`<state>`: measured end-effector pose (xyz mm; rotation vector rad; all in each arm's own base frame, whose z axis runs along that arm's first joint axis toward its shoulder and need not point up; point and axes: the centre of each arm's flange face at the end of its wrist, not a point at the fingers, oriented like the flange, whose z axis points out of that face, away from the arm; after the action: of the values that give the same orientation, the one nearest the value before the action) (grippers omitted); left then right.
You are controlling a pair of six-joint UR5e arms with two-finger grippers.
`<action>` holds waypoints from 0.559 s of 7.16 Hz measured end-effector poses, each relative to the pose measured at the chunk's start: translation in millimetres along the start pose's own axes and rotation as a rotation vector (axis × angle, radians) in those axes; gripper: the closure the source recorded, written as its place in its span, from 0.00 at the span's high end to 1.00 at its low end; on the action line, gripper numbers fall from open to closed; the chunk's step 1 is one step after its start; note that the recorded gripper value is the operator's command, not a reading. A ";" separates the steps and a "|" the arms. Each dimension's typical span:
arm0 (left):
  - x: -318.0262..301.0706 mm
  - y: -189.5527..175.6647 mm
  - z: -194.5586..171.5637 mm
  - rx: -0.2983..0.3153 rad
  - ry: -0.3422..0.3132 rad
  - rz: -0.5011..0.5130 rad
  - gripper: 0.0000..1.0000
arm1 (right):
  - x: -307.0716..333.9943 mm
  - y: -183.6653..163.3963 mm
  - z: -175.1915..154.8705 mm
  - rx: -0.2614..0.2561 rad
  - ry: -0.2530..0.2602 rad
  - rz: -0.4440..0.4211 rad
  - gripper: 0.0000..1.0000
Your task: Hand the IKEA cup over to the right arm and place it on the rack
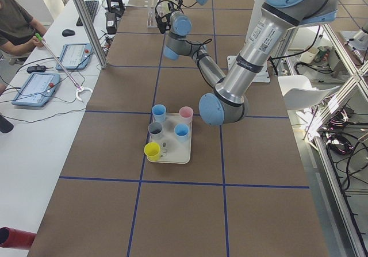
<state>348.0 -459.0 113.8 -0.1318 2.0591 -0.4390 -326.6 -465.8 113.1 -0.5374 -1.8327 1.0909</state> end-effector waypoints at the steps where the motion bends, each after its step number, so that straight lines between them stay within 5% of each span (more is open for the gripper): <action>1: -1.1 0.7 2.3 -0.001 -0.002 -0.002 0.00 | -0.1 0.6 -0.5 -0.002 -0.001 -0.001 0.97; 3: -2.6 1.7 6.8 -0.004 -0.005 -0.003 0.00 | 0.2 0.2 -0.9 -0.002 -0.001 -0.002 0.95; 4: -2.8 1.5 7.8 -0.005 -0.006 -0.002 0.00 | 1.0 -0.8 -1.7 -0.005 -0.001 -0.002 0.79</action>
<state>356.3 -458.7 112.1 -0.1378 2.0544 -0.4342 -325.5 -464.7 114.6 -0.5372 -1.8370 1.0861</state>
